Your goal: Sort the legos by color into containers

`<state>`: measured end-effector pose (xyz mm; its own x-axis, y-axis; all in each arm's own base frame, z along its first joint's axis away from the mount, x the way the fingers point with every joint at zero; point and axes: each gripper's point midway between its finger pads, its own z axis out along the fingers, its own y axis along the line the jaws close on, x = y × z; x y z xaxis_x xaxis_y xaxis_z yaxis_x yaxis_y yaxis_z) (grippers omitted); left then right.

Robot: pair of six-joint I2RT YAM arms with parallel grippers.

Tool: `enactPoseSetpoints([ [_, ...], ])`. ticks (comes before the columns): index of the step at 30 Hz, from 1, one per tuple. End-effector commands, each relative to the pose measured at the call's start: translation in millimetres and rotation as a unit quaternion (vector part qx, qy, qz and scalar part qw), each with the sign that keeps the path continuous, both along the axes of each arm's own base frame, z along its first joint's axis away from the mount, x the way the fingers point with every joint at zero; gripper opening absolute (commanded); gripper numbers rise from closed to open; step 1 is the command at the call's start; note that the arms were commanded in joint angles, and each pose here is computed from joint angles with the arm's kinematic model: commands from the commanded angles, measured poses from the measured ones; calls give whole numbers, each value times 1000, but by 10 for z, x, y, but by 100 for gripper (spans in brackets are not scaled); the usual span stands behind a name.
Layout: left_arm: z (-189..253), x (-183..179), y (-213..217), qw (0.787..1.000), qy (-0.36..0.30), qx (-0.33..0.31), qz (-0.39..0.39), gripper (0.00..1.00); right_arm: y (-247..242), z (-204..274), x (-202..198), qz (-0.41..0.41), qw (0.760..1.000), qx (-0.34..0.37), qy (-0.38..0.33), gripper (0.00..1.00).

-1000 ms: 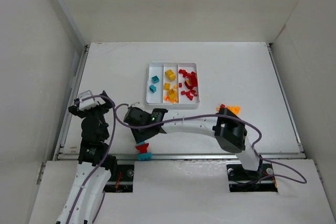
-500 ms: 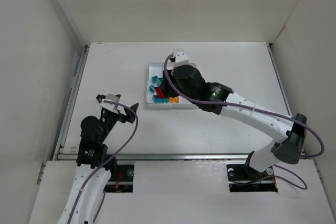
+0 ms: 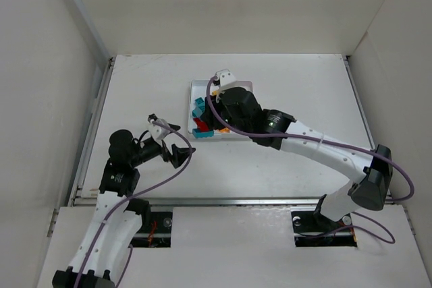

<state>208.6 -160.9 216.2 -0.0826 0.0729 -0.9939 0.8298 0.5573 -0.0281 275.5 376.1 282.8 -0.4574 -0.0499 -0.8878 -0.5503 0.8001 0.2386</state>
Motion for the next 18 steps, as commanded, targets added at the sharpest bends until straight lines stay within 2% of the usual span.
enactPoseSetpoints([
  [1,195,-66,-121,999,-10,-16,-51,100,83,348,-50,16,997,68,-22,0],
  [4,297,-90,-166,998,-13,-34,-60,100,151,255,-68,16,998,67,-9,0],
  [9,296,158,-90,997,51,-61,19,100,321,256,-182,34,996,82,-5,0],
  [15,417,213,-75,990,80,-103,47,100,436,227,-237,38,996,86,4,0],
  [18,420,217,-63,990,85,-102,53,100,465,270,-272,42,995,90,2,0],
])
